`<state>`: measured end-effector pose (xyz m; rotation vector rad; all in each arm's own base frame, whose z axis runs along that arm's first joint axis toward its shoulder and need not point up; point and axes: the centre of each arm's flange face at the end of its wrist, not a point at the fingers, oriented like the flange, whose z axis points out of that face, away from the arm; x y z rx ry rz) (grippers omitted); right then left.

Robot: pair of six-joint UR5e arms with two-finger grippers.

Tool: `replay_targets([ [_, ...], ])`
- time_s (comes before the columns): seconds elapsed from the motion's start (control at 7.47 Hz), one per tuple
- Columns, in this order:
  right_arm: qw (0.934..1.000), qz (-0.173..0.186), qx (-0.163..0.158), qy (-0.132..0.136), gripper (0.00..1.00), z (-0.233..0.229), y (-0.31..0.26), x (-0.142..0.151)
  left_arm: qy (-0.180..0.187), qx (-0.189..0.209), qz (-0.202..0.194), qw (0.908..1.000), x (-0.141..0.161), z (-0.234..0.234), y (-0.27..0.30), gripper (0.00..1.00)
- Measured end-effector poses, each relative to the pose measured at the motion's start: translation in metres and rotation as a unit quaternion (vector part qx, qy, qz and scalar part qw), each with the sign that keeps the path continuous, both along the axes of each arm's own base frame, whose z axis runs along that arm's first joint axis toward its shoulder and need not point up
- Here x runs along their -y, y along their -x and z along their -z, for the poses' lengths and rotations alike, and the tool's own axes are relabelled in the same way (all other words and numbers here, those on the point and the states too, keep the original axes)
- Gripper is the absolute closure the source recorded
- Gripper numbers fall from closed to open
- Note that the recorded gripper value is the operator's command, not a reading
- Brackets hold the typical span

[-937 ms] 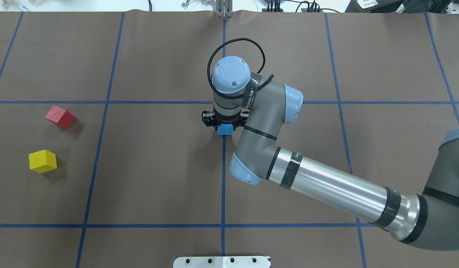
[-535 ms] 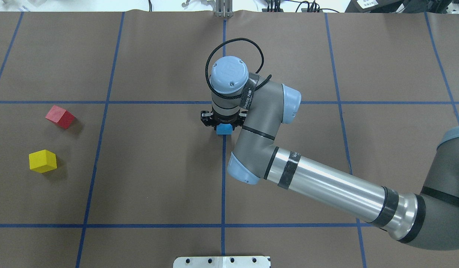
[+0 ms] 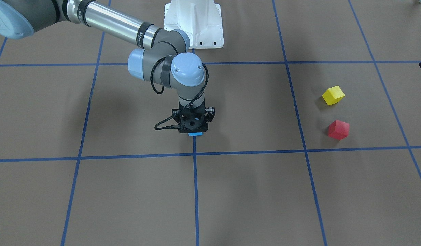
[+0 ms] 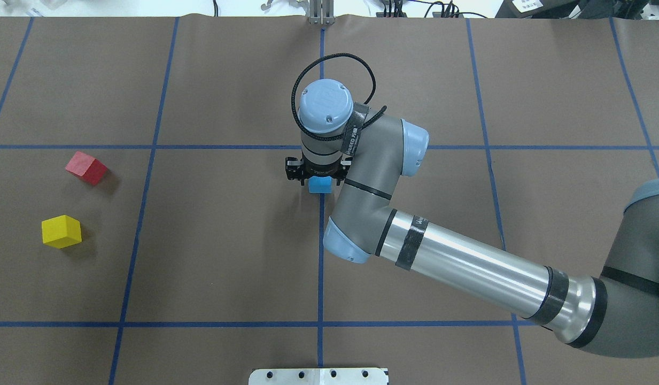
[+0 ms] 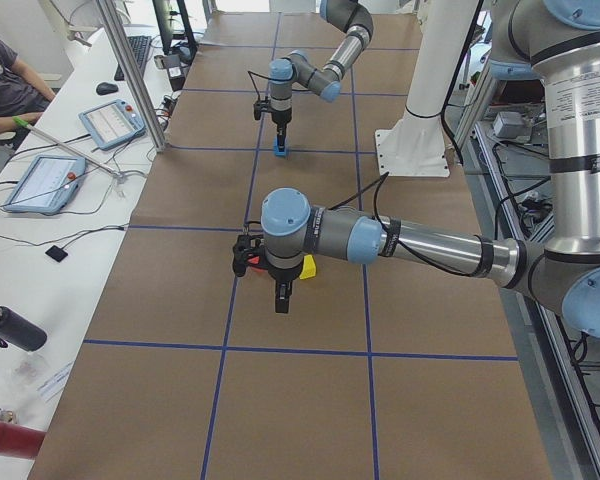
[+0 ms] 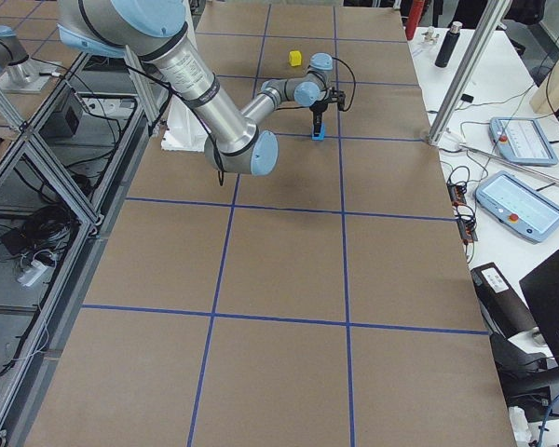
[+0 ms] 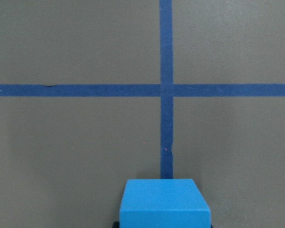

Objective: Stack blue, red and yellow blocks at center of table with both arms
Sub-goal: 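Lower the blue cube onto the center and open the right gripper, then raise the right gripper away while the left gripper grasps the red cube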

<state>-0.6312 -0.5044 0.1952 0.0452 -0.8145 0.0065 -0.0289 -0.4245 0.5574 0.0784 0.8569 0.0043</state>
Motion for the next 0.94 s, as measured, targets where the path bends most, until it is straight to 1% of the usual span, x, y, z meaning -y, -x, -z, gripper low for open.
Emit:
replay_targets([
  [0.27, 1.0000, 0.000, 0.004, 0.001, 0.00, 0.003, -0.006, 0.003, -0.001, 0.000, 0.000, 1.0000, 0.000, 0.001, 0.000, 0.00],
  [0.54, 0.9998, -0.004, 0.019, 0.005, 0.00, 0.009, -0.040, 0.006, 0.009, -0.005, 0.016, 0.9998, 0.003, 0.012, -0.009, 0.00],
  [0.67, 0.9995, -0.009, 0.029, 0.002, 0.00, 0.000, -0.070, 0.000, 0.012, -0.011, 0.020, 0.9997, 0.008, 0.022, -0.035, 0.02],
  [0.8, 0.9991, -0.015, 0.039, 0.000, 0.00, -0.014, -0.106, -0.008, 0.007, -0.014, 0.018, 0.9997, 0.013, 0.032, -0.069, 0.02],
  [0.94, 0.9987, -0.018, 0.047, 0.003, 0.00, -0.028, -0.136, -0.014, -0.010, -0.010, 0.008, 0.9999, 0.023, 0.045, -0.101, 0.01],
])
